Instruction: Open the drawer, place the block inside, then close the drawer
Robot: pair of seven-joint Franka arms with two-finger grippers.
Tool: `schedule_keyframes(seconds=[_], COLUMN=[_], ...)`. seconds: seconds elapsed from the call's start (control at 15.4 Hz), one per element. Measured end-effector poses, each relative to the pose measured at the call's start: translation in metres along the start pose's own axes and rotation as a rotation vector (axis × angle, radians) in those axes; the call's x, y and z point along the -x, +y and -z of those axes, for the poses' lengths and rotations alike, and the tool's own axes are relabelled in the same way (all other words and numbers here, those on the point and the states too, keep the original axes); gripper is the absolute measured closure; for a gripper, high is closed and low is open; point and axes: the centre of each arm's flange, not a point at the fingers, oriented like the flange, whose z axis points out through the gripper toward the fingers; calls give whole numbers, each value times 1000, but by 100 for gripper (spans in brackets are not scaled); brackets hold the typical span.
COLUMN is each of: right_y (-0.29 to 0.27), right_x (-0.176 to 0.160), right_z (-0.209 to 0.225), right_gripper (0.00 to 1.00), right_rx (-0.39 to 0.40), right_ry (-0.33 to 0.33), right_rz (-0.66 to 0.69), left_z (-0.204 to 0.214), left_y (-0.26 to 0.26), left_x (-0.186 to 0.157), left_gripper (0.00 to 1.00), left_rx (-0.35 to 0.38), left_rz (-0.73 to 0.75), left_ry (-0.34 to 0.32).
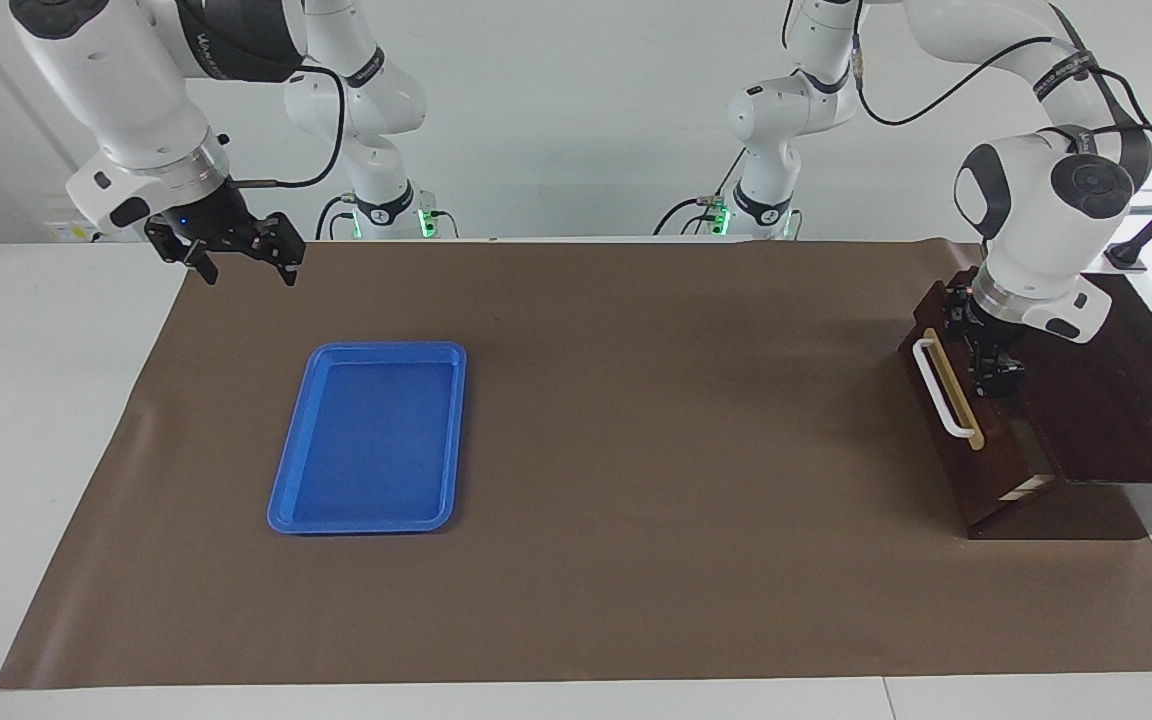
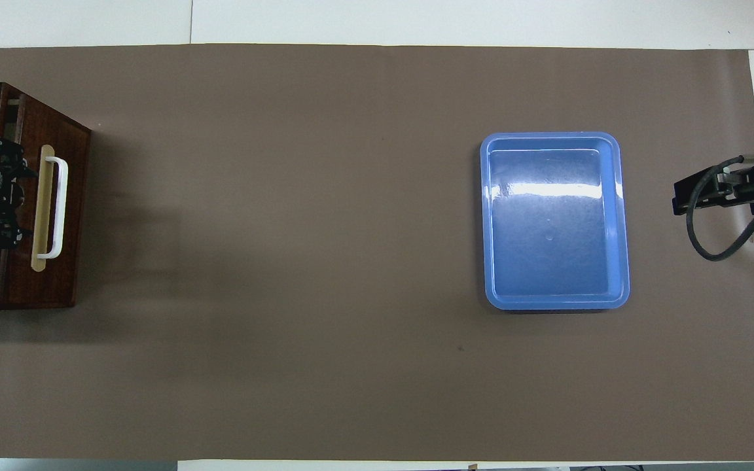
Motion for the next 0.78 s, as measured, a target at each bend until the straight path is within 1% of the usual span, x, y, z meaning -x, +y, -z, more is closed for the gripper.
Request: schedule_keyframes(seconds=[0.19, 0.45, 0.52, 0.65, 0.78], right_y=[-2, -3, -3, -3, -3], right_x=[0, 0, 0, 0, 0], right_z=[0, 0, 0, 0, 0], right_gripper=[0, 0, 0, 0, 0], right_rx=[0, 0, 0, 0, 0], right_ry=[0, 0, 0, 0, 0], right_rz=[3, 5, 5, 5, 5], left_z=[-3, -3, -2, 3, 20], left_y=[-1, -1, 0, 2, 3], left_x=[-20, -17, -11, 11, 34], left_gripper=[0, 0, 0, 0, 0], left_rx=[7, 7, 9, 12, 34], left_rz=[-11, -50, -63, -98, -129], left_ry=[-1, 1, 1, -4, -14])
